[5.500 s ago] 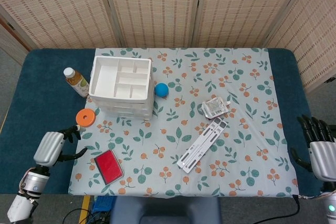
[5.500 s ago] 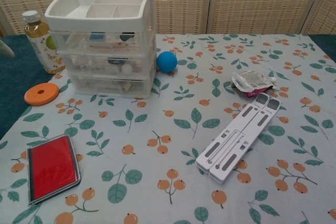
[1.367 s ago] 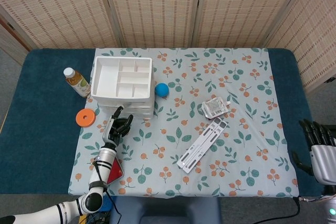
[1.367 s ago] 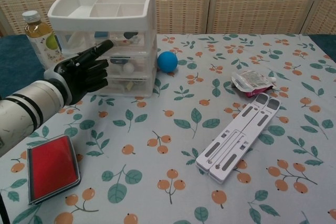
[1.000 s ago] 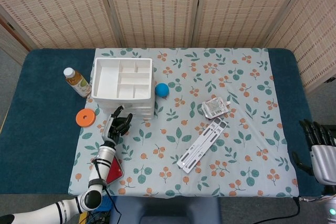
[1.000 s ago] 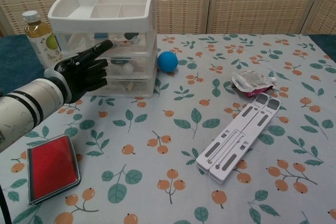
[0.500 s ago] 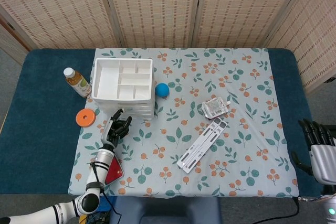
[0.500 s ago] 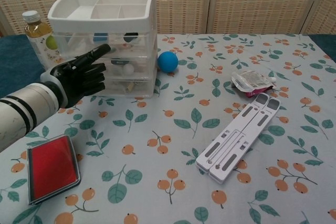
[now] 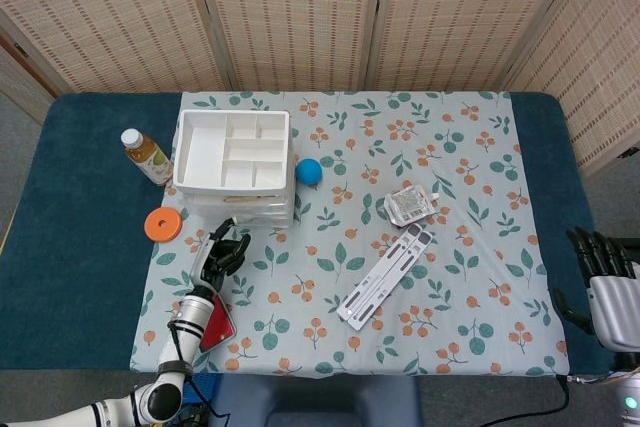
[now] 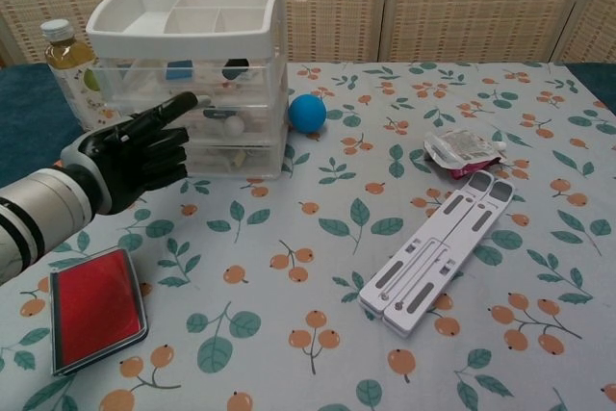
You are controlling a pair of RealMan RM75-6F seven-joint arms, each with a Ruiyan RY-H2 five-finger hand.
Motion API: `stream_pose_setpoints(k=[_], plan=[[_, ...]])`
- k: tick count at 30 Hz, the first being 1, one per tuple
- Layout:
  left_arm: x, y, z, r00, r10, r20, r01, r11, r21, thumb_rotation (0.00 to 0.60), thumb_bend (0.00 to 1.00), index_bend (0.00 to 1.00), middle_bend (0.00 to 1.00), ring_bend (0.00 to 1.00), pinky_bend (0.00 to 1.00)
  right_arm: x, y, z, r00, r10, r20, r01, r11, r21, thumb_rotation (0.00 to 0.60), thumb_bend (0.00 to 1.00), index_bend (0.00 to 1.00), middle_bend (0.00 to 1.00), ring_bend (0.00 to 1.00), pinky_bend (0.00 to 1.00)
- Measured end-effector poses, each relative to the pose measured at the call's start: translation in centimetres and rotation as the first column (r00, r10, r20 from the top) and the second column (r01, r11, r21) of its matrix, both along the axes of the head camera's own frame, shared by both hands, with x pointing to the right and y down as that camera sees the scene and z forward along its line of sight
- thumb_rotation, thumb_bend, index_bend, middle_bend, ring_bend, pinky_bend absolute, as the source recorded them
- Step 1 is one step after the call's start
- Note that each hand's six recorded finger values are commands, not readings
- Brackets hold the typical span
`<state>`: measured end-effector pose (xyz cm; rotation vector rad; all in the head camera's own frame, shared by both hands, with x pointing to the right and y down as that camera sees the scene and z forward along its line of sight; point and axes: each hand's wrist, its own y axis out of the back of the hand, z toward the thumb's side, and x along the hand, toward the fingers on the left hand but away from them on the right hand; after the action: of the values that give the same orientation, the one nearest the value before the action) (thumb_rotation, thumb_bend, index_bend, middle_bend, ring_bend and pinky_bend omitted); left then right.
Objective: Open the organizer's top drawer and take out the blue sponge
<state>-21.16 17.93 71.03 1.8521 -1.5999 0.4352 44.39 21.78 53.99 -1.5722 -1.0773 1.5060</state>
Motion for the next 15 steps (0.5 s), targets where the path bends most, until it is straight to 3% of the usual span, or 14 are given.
stream_pose_setpoints(k=[3, 8, 12, 15], plan=[[-0.2, 0.4, -0.3, 0.999, 0.033, 0.019, -0.034, 0.999, 0.009, 0.600, 0.32, 0.32, 0.99, 1.00, 1.00, 0.1, 0.0, -0.2, 1.000, -0.002, -0.004, 0.002, 1.000, 0.005, 0.600, 0.39, 0.00, 0.04, 0.00, 0.02], [-0.8, 1.2, -1.4, 0.983, 0.156, 0.100, -0.162, 0.985, 0.057, 0.600, 0.32, 0.32, 0.97, 1.00, 1.00, 0.1, -0.4, -0.8, 1.000, -0.008, -0.010, 0.009, 1.000, 0.022, 0.600, 0.39, 0.00, 0.04, 0.00, 0.02], [-1.9, 1.3, -2.6, 0.945, 0.263, 0.197, -0.286, 0.953, 0.102, 0.600, 0.32, 0.34, 0.96, 1.00, 1.00, 0.0, -0.8, -1.6, 1.000, -0.017, -0.012, 0.018, 0.999, 0.043, 0.600, 0.39, 0.00, 0.04, 0.00, 0.02], [-2.7, 1.1, -3.4, 0.897, 0.328, 0.297, -0.379, 0.916, 0.132, 0.600, 0.32, 0.32, 0.96, 1.00, 1.00, -0.1, -1.0, -1.9, 1.000, -0.022, -0.015, 0.023, 0.998, 0.052, 0.600, 0.39, 0.00, 0.04, 0.00, 0.02]])
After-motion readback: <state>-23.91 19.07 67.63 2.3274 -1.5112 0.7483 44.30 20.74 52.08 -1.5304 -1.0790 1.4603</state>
